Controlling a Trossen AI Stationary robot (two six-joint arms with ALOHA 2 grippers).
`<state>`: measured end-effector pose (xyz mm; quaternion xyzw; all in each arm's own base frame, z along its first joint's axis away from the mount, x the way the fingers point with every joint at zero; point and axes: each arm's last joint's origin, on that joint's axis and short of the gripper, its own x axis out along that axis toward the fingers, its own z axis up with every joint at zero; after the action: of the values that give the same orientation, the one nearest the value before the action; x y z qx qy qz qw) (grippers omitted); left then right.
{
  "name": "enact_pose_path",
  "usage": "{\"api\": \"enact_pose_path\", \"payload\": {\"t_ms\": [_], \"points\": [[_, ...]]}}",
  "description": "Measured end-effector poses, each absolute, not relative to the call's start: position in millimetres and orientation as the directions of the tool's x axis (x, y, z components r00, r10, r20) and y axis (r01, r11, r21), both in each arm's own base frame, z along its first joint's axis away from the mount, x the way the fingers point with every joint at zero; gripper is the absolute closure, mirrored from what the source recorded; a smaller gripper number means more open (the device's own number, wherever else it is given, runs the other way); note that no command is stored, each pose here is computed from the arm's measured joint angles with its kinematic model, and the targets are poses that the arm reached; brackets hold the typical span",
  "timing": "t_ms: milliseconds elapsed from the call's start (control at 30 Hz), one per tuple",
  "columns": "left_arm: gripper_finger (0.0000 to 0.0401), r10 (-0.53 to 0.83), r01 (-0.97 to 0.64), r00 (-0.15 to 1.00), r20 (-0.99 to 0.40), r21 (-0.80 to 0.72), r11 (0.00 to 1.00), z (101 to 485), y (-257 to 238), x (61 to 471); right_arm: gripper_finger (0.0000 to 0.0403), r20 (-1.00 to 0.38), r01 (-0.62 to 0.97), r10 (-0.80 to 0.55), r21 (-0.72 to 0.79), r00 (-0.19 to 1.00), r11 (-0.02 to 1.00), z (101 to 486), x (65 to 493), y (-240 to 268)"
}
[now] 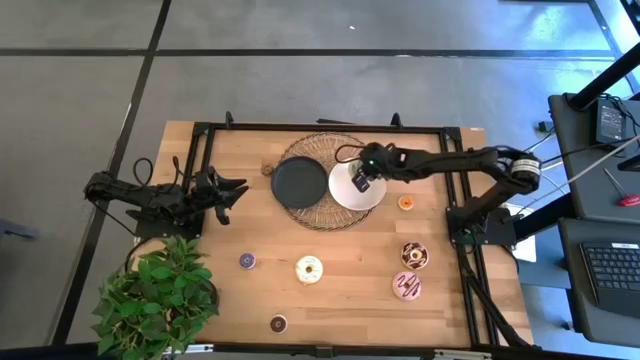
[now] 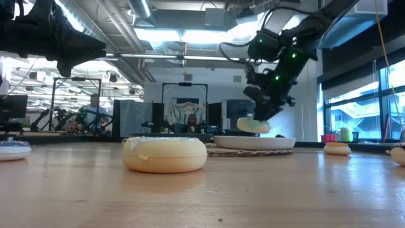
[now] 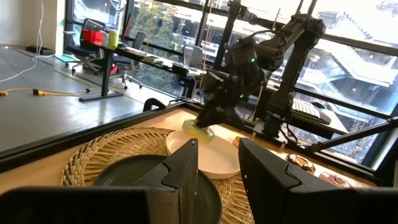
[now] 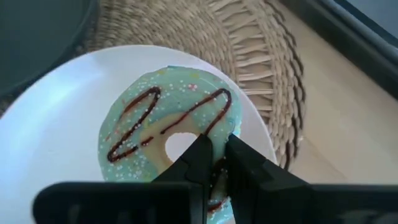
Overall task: Pick & Place donuts
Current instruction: Put the green donut on the white plate
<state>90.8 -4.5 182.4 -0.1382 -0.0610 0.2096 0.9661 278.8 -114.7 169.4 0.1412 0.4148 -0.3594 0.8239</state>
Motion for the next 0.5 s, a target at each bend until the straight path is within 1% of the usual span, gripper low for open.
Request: {"api": "enact_pose_path", "payload": {"t_ms": [100,200,500], "points": [[0.0289,0.422,-0.388,0.905,0.059,-0.292,0.874,182.4,-4.5,90.8,0.0360,-0.801,0.712,-0.459,-0.059,0.385,0.700,158.8,281.4,-118.7],[0.0289,0.422,-0.388,0.905,0.060,-0.292,0.874,182.4,-4.5,90.8,0.0360,-0.804,0.709,-0.438,-0.029,0.403,0.705,152.3,285.1,-121.6],[0.0289,0.421,-0.388,0.905,0.059,-0.292,0.874,182.4,-4.5,90.8,0.0360,-0.806,0.705,-0.449,-0.056,0.386,0.707,143.1,288.0,-124.3]]}}
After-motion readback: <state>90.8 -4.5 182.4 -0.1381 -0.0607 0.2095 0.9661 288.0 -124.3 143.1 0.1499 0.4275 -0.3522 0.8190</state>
